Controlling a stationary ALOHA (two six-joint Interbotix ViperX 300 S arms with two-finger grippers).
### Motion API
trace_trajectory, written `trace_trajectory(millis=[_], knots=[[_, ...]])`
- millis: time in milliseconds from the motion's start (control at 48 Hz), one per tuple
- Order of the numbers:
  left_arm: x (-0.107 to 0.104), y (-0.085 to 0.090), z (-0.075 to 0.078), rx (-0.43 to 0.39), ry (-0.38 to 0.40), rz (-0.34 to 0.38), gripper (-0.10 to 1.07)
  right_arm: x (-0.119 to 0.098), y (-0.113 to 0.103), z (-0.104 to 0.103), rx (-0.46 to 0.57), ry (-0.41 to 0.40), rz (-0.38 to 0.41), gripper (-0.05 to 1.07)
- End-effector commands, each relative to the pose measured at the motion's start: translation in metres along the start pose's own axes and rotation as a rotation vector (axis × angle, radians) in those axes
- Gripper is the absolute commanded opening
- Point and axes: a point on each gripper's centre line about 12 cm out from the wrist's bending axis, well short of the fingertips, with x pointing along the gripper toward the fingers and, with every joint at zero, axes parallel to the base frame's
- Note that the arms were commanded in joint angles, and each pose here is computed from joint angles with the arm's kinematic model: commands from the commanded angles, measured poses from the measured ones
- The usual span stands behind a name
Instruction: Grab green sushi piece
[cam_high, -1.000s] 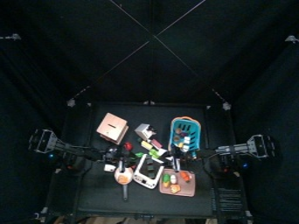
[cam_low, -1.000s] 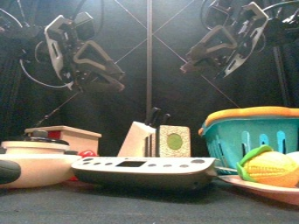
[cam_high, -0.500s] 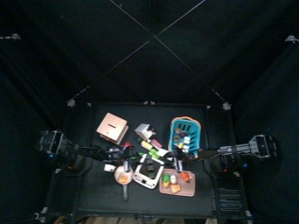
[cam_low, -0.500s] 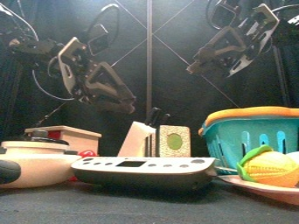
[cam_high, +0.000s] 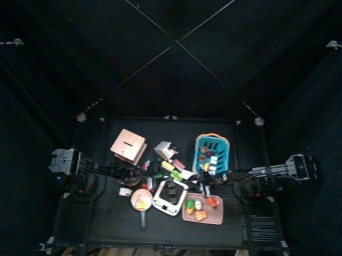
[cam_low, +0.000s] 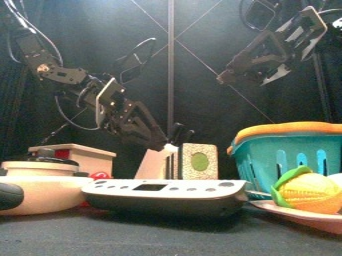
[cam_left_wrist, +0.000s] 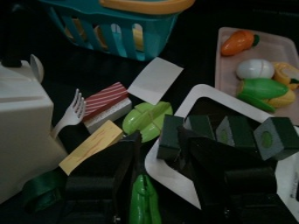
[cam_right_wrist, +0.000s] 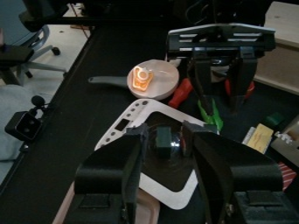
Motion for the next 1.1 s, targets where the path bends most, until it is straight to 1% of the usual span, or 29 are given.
trace_trajectory(millis=[0, 62, 208, 500, 771, 896, 1083], knots=[[0.0030, -0.0011, 0.0107, 0.025, -0.032, -0.002, 0.79, -0.0036, 0.0006, 0.0096, -0.002, -0.034, 0.001, 0.76], [0.0049, -0.0020, 0.0097, 0.041, -0.028, -0.005, 0.78, -0.0034, 0.0001, 0.0092, -0.001, -0.033, 0.000, 0.76], [0.0070, -0.0022, 0.0084, 0.046, -0.024, -0.005, 0.78, -0.0036, 0.0005, 0.0095, -0.002, -0.033, 0.001, 0.76], [0.0077, -0.0034, 0.0065, 0.047, -0.016, -0.007, 0.79, -0.0036, 0.0002, 0.0072, -0.002, -0.027, 0.000, 0.76], [0.0077, -0.0029, 0.0072, 0.028, -0.016, 0.000, 0.79, -0.0037, 0.0002, 0.0067, 0.000, -0.027, 0.000, 0.76], [0.0074, -0.0024, 0.0078, 0.030, -0.017, 0.001, 0.82, -0.0038, 0.0002, 0.0059, -0.001, -0.024, 0.000, 0.76], [0.0079, -0.0031, 0.0065, 0.032, -0.013, -0.001, 0.91, -0.0041, 0.0003, 0.0065, -0.002, -0.027, 0.001, 0.76]])
